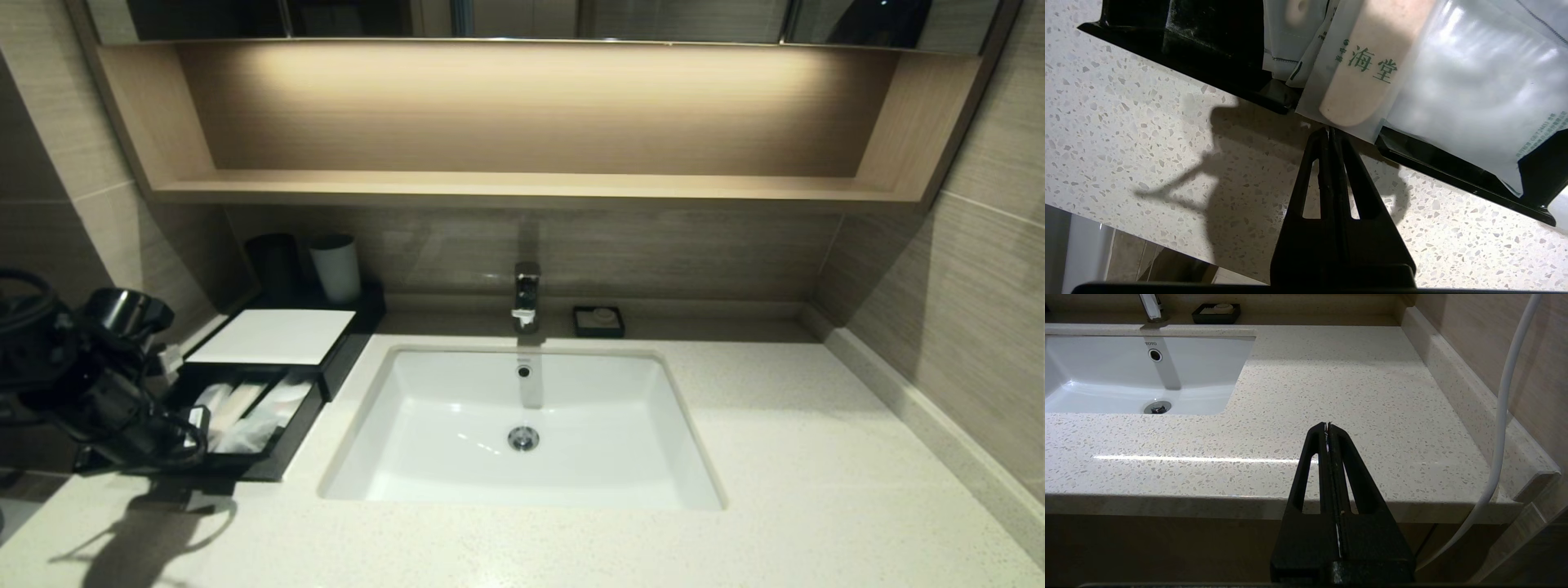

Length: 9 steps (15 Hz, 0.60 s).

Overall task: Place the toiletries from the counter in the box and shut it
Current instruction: Place the bathroom toiletry into the drawer

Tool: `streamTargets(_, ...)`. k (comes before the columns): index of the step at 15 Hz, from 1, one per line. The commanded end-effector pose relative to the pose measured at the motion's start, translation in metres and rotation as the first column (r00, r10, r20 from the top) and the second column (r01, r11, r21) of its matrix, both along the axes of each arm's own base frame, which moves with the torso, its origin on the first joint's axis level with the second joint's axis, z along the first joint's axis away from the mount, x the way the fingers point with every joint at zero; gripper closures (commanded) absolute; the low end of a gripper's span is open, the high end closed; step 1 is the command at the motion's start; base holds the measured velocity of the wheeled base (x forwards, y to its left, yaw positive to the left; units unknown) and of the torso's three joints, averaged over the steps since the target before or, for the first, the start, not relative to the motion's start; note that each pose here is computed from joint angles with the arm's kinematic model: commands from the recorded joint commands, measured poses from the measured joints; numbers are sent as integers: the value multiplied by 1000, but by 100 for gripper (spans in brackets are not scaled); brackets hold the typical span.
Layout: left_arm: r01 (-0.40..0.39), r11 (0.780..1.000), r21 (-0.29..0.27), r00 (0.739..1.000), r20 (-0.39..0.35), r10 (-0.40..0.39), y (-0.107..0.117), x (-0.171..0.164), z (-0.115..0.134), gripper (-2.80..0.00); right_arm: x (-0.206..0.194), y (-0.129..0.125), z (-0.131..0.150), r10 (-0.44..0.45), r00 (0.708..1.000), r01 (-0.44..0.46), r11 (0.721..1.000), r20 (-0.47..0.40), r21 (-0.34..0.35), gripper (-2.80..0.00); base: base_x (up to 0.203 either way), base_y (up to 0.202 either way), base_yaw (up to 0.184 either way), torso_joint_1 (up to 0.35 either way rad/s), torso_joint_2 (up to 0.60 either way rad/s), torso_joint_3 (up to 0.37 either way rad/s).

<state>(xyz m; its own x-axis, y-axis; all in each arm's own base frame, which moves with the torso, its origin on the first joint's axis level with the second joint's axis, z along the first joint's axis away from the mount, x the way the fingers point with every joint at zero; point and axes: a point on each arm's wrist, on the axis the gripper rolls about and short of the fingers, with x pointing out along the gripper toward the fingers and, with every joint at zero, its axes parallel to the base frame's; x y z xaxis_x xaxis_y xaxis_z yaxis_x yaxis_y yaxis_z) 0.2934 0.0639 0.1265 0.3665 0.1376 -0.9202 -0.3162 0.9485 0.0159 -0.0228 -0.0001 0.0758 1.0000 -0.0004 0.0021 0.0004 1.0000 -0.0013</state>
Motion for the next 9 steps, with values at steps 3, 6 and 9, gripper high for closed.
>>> streamTargets(3, -2, 1000, 4, 1000, 16, 2, 0, 2, 4, 0, 0, 0, 0, 0, 1000, 0, 1000, 0, 0, 0, 0, 0, 0, 0, 0, 0)
streamTargets(6, 0, 1000, 4, 1000, 22, 0, 0, 3, 5, 0, 0, 0, 0, 0, 1000, 0, 1000, -1, 0, 0, 0, 0, 0, 0, 0, 0)
streamTargets(9, 0, 1000, 6, 999, 32, 0, 0, 5, 5, 0, 0, 0, 0, 0, 1000, 0, 1000, 1, 0, 0, 0, 0, 0, 0, 0, 0)
